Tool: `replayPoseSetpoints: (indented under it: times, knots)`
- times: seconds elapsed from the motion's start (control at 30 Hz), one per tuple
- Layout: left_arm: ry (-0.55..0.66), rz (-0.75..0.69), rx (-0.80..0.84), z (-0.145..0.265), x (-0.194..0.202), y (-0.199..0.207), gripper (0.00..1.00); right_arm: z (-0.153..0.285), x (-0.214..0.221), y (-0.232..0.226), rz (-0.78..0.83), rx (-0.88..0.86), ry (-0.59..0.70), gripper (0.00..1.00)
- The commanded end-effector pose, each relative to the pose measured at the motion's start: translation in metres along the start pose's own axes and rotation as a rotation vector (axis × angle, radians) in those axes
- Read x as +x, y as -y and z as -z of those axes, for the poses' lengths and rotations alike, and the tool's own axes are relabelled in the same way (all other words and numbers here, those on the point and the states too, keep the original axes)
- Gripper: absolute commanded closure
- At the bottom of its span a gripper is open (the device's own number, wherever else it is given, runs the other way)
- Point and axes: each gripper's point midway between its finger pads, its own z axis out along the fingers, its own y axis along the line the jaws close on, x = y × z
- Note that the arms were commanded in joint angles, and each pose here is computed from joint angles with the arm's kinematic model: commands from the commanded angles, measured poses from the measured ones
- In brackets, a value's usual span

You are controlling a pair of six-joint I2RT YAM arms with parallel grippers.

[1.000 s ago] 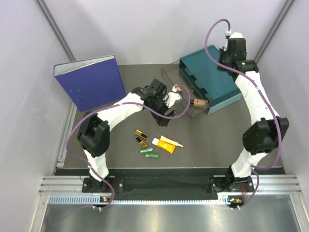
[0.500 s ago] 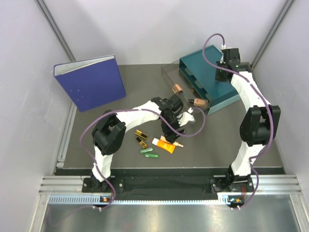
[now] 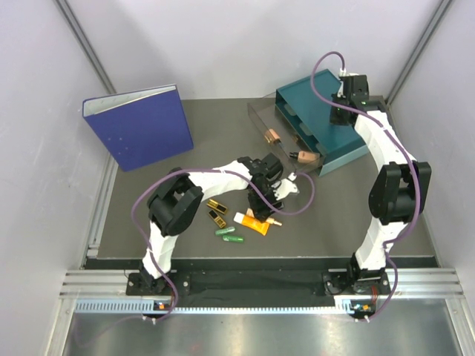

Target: Organize the makeup

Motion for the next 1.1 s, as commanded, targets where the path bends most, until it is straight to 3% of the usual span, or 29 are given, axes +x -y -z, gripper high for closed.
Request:
replayPoseSetpoints:
  times: [0.0,0.13,0.2,0.3,0.33,0.47,0.67,0.83,1.07]
  knots:
    - [0.034,-0.004,-0.065,-0.013,-0.011,-0.015,0.4,0.001,0.028,-0.007,0.009,-0.041,-0.091,1.0]
    - [0.018,0.006,-0.094,-0.02,-0.012,-0.024,0.5,0.001,0.03,-0.008,0.011,-0.045,-0.096,1.0]
    - [-0.003,0.014,-0.105,-0.025,-0.008,-0.028,0.63,0.001,0.029,-0.008,0.009,-0.048,-0.095,1.0]
    - [-0.046,0.028,-0.113,-0.031,0.002,-0.031,0.97,0.001,0.028,-0.008,0.009,-0.049,-0.092,1.0]
    - [-0.055,0.04,-0.113,-0.031,0.005,-0.032,1.0,0.0,0.029,-0.009,0.009,-0.049,-0.095,1.0]
    - [-0.051,0.111,-0.116,-0.029,0.018,-0.03,1.0,-0.002,0.027,-0.01,0.01,-0.054,-0.094,1.0]
    - [0.032,0.374,-0.18,0.003,0.034,-0.059,1.0,-0.004,0.025,-0.01,0.01,-0.054,-0.092,1.0]
    - [0.182,0.53,-0.254,0.06,0.034,-0.107,1.0,-0.006,0.027,-0.015,0.009,-0.082,-0.101,1.0]
    - [0.352,0.548,-0.527,0.155,0.008,-0.17,1.0,-0.006,0.029,-0.016,0.012,-0.09,-0.105,1.0]
